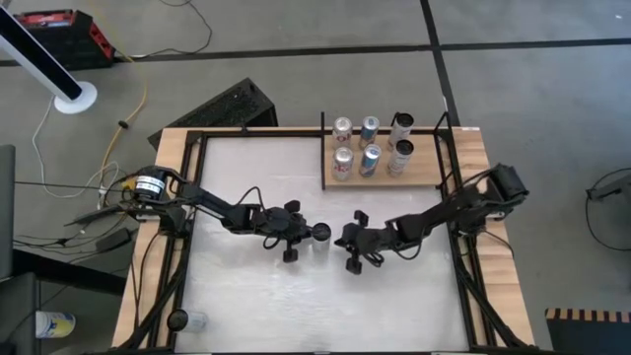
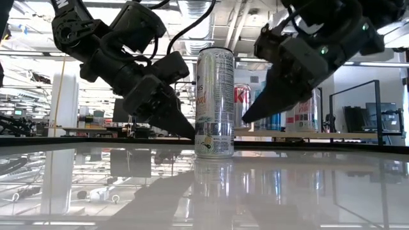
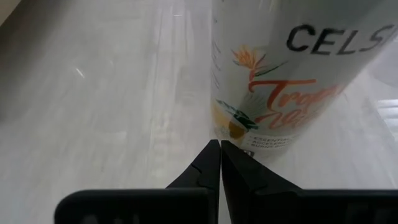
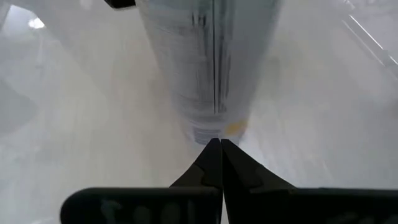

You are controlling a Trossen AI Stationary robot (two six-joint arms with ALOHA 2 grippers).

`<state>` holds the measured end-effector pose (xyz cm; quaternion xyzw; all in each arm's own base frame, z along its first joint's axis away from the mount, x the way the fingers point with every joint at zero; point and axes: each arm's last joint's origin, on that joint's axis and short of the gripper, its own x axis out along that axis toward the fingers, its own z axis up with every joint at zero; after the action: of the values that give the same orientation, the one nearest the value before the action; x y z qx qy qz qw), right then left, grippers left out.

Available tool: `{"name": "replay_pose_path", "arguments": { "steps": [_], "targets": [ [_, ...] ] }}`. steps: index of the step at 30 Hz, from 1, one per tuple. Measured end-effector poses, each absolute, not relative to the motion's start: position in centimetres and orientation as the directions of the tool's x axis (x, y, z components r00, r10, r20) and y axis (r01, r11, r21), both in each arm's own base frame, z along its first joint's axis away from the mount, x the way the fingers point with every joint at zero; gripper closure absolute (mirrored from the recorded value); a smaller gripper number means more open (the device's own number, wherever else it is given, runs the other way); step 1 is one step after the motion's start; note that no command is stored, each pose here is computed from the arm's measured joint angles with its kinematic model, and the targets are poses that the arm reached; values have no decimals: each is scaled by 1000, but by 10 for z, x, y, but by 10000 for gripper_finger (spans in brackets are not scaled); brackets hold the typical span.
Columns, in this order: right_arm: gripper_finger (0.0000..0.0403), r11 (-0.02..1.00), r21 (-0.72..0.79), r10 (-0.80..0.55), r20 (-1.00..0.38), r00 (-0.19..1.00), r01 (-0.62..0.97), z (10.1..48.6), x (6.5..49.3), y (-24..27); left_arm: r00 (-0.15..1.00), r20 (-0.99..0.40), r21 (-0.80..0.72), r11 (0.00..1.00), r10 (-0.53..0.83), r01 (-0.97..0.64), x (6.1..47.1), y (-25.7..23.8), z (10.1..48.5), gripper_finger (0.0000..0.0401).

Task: Place canned beverage on shelf
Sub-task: Put the top white-yellow soda can on the shelf

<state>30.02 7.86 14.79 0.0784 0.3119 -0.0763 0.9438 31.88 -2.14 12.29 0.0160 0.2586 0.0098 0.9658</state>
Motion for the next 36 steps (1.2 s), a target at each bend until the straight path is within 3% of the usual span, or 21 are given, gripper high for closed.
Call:
{"name": "replay_pose_path", "arguments": {
  "steps": [5, 10, 13, 23, 36],
  "targets": [
    [382, 970, 133, -79, -618, 782, 203, 165, 289, 76, 864, -504, 36, 999, -1, 22, 319, -23, 122, 401],
    [382, 967, 253, 131, -498, 857, 0, 176, 298, 91, 864, -503, 39, 999, -4, 27, 319, -23, 123, 401],
    [382, 962, 265, 186, -435, 881, -73, 169, 306, 99, 866, -500, 64, 998, 24, 10, 319, -22, 123, 401],
    [382, 969, 246, 102, -495, 863, 26, 135, 329, 89, 879, -472, 76, 997, 65, -33, 320, -20, 125, 401],
    [382, 978, 186, 41, -619, 784, 96, 133, 321, 79, 886, -464, 41, 999, 9, 11, 321, -24, 126, 401]
  ]
}}
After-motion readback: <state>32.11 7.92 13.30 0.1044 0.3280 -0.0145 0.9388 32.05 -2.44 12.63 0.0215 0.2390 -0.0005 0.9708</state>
